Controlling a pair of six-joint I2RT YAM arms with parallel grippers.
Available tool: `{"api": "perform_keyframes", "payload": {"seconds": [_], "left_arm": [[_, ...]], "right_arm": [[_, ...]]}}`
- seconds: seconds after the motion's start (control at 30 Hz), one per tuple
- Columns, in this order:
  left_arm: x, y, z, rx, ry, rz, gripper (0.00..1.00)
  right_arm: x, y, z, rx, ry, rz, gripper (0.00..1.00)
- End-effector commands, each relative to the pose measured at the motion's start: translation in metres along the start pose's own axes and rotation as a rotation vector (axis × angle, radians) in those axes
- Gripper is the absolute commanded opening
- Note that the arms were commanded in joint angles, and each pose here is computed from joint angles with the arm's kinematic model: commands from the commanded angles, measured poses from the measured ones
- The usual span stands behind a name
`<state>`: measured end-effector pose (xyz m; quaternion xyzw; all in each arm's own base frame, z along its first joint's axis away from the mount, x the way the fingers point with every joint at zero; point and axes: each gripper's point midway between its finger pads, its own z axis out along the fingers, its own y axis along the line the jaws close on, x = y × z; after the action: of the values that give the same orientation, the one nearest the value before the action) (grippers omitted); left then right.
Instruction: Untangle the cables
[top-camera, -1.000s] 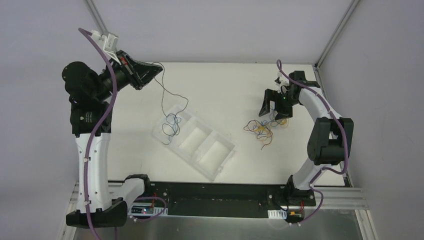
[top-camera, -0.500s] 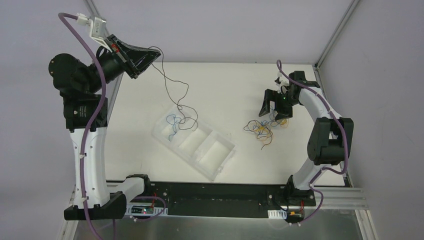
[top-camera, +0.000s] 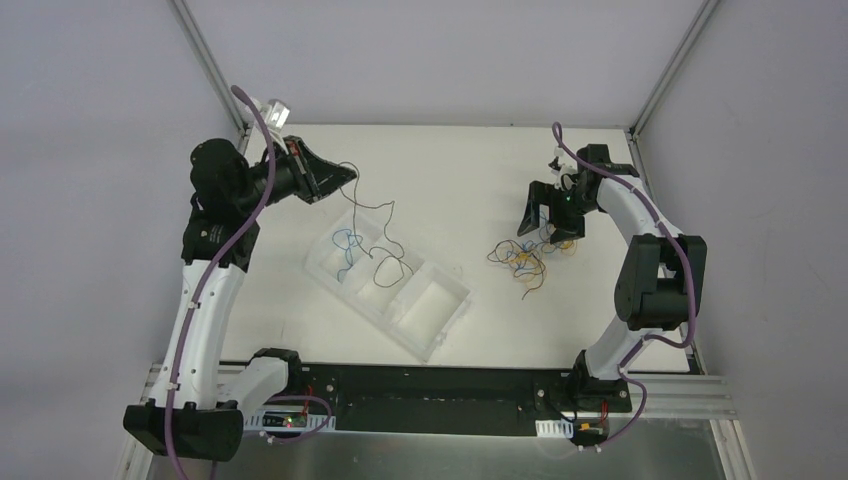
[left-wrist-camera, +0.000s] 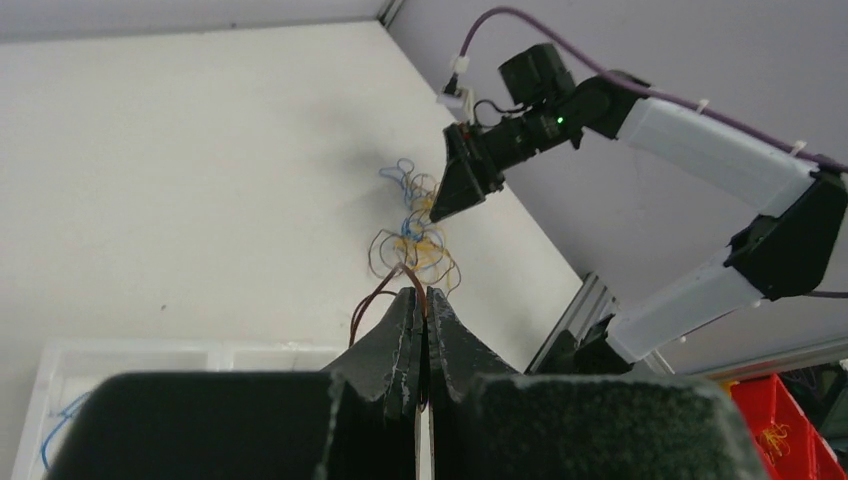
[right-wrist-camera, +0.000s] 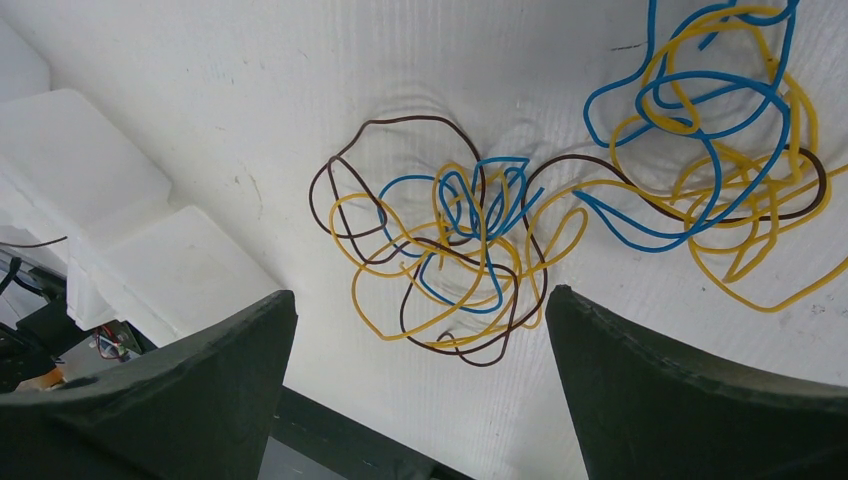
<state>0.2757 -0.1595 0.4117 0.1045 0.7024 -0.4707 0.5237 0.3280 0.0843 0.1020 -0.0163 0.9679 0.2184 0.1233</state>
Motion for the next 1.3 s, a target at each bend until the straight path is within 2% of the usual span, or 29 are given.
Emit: {"api": "perform_keyframes", "payload": {"seconds": [0.0,0.17,0.33,0.43,0.57,0.67,0.83,0.9,1.03,1.17,1.27], "left_arm": [[0.036,0.008,-0.006,-0.034,0.047,0.084,0.0],[0.102,0.038,-0.002,-0.113,0.169,0.091,0.0],[0.13,0.083,-0.004,-0.319,0.216,0.115,0.0],[0.143,0.094,-0.001,-0.394,0.248,0.151,0.0],[0.139,0.117,-0.004,-0.53,0.25,0.247,0.0],[0.12,0.145,-0.015,-0.702,0.233,0.336,0.0],[0.094,0.167,-0.021,-0.865,0.199,0.394,0.0],[0.091,0.168,-0.018,-0.863,0.21,0.409,0.0],[0.105,0.153,-0.004,-0.75,0.253,0.405,0.0],[0.143,0.11,0.018,-0.473,0.338,0.287,0.0],[0.176,0.087,0.027,-0.333,0.416,0.194,0.0]], "right_arm": [[0.002,0.005,-0.011,-0.007,-0.015,-0.013,0.99],[0.001,0.005,-0.011,-0.005,-0.018,-0.014,0.99],[0.004,0.004,-0.008,-0.006,-0.008,-0.01,0.99],[0.006,0.003,-0.007,-0.003,-0.004,-0.008,0.99],[0.008,0.002,-0.005,-0.005,0.004,-0.002,0.99],[0.009,0.001,-0.003,-0.003,0.004,-0.001,1.0],[0.01,-0.001,-0.001,-0.003,0.012,0.0,0.99],[0.011,0.0,-0.002,-0.002,0.014,-0.002,0.99],[0.014,-0.003,-0.003,0.008,0.013,-0.013,0.99],[0.017,-0.005,-0.001,0.006,0.017,-0.008,0.99],[0.018,-0.005,0.0,0.002,0.02,-0.002,0.99]]}}
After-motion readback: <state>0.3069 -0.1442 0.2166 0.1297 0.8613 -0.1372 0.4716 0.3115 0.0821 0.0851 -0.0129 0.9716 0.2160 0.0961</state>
